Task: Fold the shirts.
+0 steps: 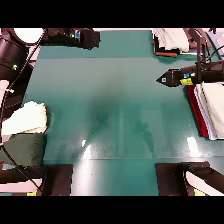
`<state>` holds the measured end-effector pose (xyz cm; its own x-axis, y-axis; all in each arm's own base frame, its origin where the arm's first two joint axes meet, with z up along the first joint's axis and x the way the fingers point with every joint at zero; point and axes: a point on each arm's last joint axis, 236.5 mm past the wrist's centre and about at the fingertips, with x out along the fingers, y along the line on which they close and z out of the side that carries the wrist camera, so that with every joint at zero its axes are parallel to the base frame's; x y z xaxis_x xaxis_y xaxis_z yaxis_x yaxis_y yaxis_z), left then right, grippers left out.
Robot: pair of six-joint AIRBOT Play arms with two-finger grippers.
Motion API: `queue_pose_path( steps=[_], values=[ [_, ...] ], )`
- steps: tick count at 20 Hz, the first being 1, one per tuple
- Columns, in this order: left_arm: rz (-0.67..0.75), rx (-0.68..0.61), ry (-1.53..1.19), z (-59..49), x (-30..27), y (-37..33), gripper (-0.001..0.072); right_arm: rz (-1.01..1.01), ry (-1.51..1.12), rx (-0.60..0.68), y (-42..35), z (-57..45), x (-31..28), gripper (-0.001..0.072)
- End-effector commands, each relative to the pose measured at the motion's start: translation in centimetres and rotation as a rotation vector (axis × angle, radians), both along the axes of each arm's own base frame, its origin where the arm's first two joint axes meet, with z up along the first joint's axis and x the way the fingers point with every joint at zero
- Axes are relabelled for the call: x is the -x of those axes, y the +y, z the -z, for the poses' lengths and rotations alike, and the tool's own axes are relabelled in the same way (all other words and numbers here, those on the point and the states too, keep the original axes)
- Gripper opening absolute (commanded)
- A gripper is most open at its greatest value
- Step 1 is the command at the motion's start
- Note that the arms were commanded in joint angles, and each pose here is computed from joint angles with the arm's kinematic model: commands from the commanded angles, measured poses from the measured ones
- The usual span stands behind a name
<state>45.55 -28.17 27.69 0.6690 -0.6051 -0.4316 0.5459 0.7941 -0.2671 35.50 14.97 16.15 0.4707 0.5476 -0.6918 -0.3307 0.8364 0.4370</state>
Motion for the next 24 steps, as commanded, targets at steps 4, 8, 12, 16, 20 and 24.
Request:
queue_pose_path(
  steps=[4, 8, 12, 16, 20, 24],
  values=[
    [0.0, 0.0, 0.0, 0.0, 0.0, 0.0, 0.0024, 0.006, -0.01, -0.004, 0.0, -0.2, -0.2, 0.0013],
    [0.0, 0.0, 0.0, 0.0, 0.0, 0.0, 0.0024, 0.006, -0.01, -0.004, 0.0, -0.2, -0.2, 0.0012],
    [0.002, 0.005, 0.001, -0.1, 0.0, -0.1, 0.0024, 0.006, -0.01, -0.003, 0.0, -0.2, -0.2, 0.0012],
    [-0.022, 0.018, -0.024, -1.2, -0.2, 1.1, 0.0023, 0.005, -0.009, -0.003, 0.0, -0.2, -0.2, 0.0012],
    [-0.222, -0.134, 0.041, -1.9, 1.3, 13.3, 0.0024, -0.007, 0.005, -0.004, 0.2, 0.0, 0.2, 0.0013],
    [-0.524, -0.361, 0.156, 1.9, 5.0, 27.4, 0.0023, -0.009, 0.006, -0.005, 0.3, 0.0, 0.2, 0.0012]
  ],
)
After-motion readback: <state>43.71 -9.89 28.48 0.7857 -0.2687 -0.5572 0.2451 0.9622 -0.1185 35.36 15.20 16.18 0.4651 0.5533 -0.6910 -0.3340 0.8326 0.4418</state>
